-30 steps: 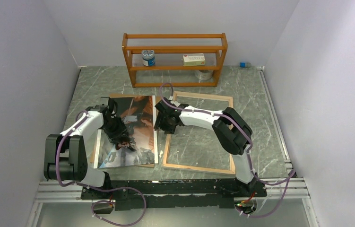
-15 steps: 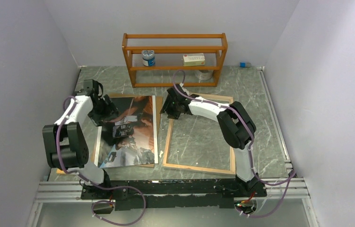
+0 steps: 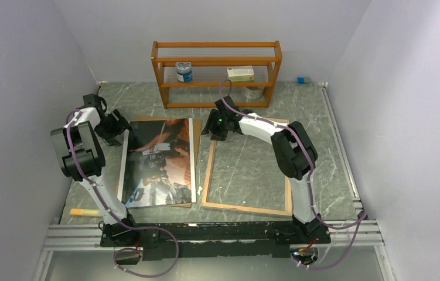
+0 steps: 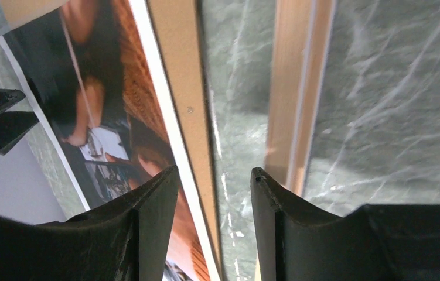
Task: Put the photo into the frame
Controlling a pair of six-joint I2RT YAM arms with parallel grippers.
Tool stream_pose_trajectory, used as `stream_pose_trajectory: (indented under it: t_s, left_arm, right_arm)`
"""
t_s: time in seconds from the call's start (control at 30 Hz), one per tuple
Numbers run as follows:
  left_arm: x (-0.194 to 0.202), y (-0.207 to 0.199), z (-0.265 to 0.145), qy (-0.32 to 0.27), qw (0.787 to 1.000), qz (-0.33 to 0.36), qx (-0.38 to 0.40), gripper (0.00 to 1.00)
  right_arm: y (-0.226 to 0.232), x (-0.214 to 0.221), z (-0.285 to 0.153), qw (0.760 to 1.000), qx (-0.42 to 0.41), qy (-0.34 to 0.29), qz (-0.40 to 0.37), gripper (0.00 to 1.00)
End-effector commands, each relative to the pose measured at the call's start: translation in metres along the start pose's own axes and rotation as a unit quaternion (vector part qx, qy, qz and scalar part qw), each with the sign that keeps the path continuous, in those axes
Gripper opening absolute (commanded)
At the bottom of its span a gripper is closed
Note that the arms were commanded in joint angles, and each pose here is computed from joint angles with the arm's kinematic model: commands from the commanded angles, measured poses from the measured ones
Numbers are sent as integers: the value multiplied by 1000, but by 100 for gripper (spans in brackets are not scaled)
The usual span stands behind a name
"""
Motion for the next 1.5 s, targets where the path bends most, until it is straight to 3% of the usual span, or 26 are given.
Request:
stream_pose_trajectory:
  t_s: [0.0, 0.13, 0.43, 0.77, 0.97, 1.17, 1.33, 1.47]
  left_arm:
    - [-10, -16, 6, 19, 997, 28, 63, 77]
    - [-10, -11, 10, 26, 998, 27, 55, 70]
    - [-13, -8, -6, 20, 997, 34, 61, 65]
    - [3, -18, -7, 63, 990, 47, 116, 39]
    - [8, -30, -10, 79, 983, 41, 160, 38]
    - [1, -11, -1, 61, 993, 37, 91, 43]
    - [-2, -23, 5, 76, 988, 32, 134, 42]
    - [-10, -17, 10, 60, 991, 31, 112, 46]
  right_arm:
    - [5, -19, -2, 999, -44, 7, -19, 52]
    - [14, -22, -1, 996, -72, 28, -51, 52]
    - [49, -4, 0, 981, -160, 59, -97, 49]
    - [34, 8, 19, 987, -121, 83, -69, 46]
    - [32, 10, 23, 988, -109, 85, -66, 46]
    - [31, 16, 32, 988, -101, 94, -74, 46]
    - [25, 23, 43, 989, -77, 102, -80, 46]
    - [15, 29, 52, 989, -46, 116, -81, 45]
Point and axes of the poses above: each gripper's point midway between its finger pads, its own z axis out along the fingers, its own y axis along the line the jaws close on, x = y × z, the point moved 3 cm from there along -z, back along the fingers, and after that the axes turned 5 degrees about -z, right-handed, at the moved point
